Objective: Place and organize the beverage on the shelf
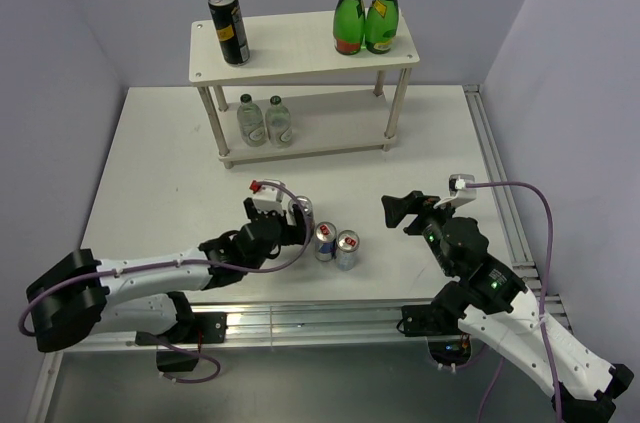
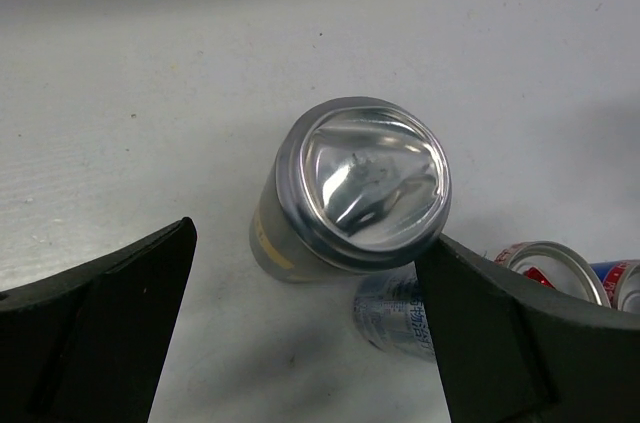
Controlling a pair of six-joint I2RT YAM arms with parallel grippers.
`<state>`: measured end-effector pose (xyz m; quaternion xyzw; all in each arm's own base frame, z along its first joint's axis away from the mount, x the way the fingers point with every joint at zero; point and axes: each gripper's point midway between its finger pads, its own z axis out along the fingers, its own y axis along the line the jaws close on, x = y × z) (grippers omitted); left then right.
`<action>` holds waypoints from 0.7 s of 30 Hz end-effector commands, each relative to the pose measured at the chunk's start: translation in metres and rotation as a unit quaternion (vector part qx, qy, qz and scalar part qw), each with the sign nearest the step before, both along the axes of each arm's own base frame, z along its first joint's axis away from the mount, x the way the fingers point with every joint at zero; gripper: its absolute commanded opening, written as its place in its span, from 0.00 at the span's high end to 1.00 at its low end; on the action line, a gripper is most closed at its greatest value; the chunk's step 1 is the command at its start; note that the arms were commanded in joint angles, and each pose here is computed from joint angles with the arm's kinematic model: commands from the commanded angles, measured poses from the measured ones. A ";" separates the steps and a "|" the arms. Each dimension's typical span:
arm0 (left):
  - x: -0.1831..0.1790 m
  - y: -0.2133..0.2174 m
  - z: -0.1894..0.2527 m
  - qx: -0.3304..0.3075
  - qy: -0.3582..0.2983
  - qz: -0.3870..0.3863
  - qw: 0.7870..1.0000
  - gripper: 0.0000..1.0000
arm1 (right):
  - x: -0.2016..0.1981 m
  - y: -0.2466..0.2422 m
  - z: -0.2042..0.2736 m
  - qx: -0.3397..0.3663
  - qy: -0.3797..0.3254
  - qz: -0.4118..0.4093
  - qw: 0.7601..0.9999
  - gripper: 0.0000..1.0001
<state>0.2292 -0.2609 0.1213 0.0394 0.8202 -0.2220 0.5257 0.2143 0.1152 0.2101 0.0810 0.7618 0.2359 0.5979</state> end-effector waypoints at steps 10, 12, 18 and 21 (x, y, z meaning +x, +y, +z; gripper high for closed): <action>0.033 -0.024 -0.008 -0.003 -0.058 0.043 0.997 0.18 | 0.002 0.004 0.005 0.005 -0.011 0.004 1.000 0.07; 0.039 -0.029 -0.005 0.001 -0.064 0.051 0.997 0.28 | 0.003 0.004 0.005 0.005 -0.010 0.005 1.000 0.07; 0.046 -0.033 0.018 0.006 -0.088 0.052 0.995 0.81 | 0.002 0.005 0.005 0.005 -0.011 0.006 1.000 0.07; 0.050 -0.026 0.049 0.014 -0.097 0.075 0.992 0.97 | 0.002 0.004 0.005 0.006 -0.011 0.005 1.000 0.07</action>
